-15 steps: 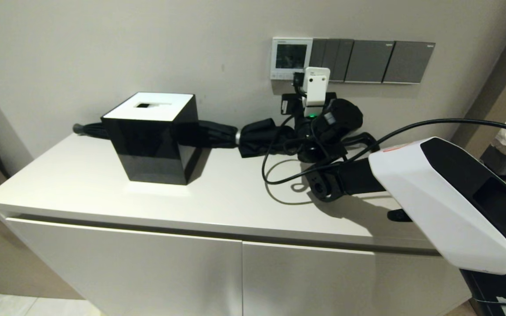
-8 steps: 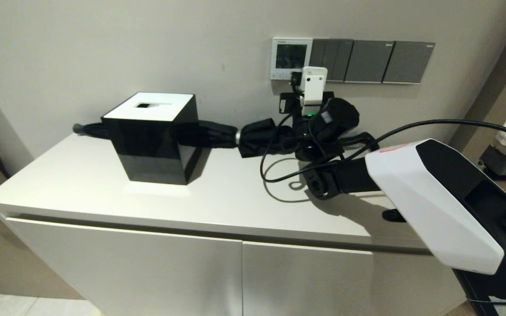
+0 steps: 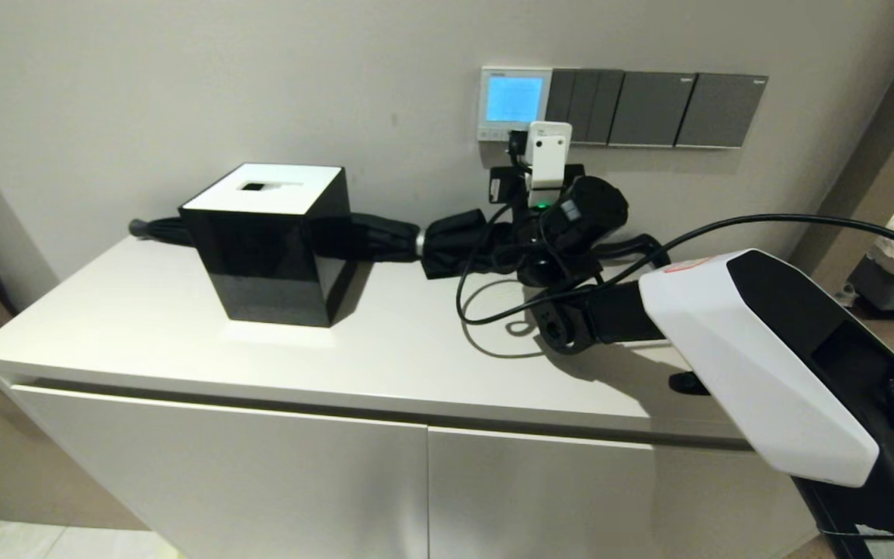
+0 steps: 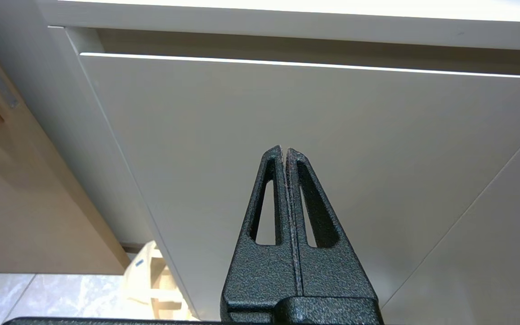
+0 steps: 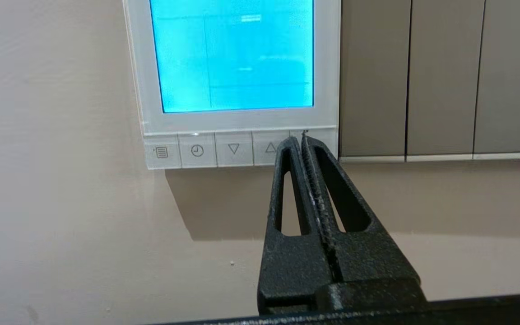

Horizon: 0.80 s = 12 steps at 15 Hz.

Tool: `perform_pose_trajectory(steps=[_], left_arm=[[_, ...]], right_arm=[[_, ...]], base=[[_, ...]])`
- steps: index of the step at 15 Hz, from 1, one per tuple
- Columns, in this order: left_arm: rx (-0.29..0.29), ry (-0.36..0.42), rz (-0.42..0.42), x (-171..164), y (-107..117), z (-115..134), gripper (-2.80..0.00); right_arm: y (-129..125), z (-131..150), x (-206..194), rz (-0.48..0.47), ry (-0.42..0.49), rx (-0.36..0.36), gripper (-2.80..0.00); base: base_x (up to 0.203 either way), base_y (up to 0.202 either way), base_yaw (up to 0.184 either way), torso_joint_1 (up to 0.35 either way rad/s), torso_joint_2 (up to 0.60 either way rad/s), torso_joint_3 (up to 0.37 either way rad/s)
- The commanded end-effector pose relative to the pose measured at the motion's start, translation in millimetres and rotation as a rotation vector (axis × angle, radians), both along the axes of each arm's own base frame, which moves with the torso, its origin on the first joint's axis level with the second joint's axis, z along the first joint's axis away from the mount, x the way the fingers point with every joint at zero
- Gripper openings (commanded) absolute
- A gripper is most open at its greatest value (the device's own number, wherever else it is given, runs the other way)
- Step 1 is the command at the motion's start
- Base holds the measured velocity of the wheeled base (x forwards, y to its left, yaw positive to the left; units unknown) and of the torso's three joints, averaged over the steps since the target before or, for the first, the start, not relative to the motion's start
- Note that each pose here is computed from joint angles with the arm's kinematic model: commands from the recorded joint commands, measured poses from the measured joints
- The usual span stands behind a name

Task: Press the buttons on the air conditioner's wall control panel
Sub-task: Turn off the central air conditioner

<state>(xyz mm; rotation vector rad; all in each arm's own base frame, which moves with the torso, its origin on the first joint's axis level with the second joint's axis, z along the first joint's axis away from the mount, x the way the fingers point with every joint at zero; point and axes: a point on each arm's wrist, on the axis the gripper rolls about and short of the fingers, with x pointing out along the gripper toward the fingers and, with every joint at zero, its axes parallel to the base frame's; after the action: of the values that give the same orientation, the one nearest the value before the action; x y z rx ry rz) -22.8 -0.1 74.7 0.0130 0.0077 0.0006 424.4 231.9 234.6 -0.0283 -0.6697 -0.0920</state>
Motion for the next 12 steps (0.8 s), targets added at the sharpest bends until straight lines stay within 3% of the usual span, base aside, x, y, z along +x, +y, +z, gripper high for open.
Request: perform_pose_trajectory(steps=[1, 6, 12], left_arm=[[0.001, 0.000, 0.001, 0, 0, 0, -2.80], [0.001, 0.000, 0.001, 0, 0, 0, -2.80], [0.001, 0.000, 0.001, 0, 0, 0, -2.80]], right_arm=[[1, 4, -3, 0.001, -0.012, 0.008, -2.80], [0, 16, -22, 0.019, -0.031, 0.022, -2.80], [-5, 63, -78, 0.073, -0.077, 0.064, -2.80]], base=[[0.000, 0.000, 0.000, 0.000, 0.00, 0.000], [0.000, 0.000, 0.000, 0.000, 0.00, 0.000], [0.000, 0.000, 0.000, 0.000, 0.00, 0.000]])
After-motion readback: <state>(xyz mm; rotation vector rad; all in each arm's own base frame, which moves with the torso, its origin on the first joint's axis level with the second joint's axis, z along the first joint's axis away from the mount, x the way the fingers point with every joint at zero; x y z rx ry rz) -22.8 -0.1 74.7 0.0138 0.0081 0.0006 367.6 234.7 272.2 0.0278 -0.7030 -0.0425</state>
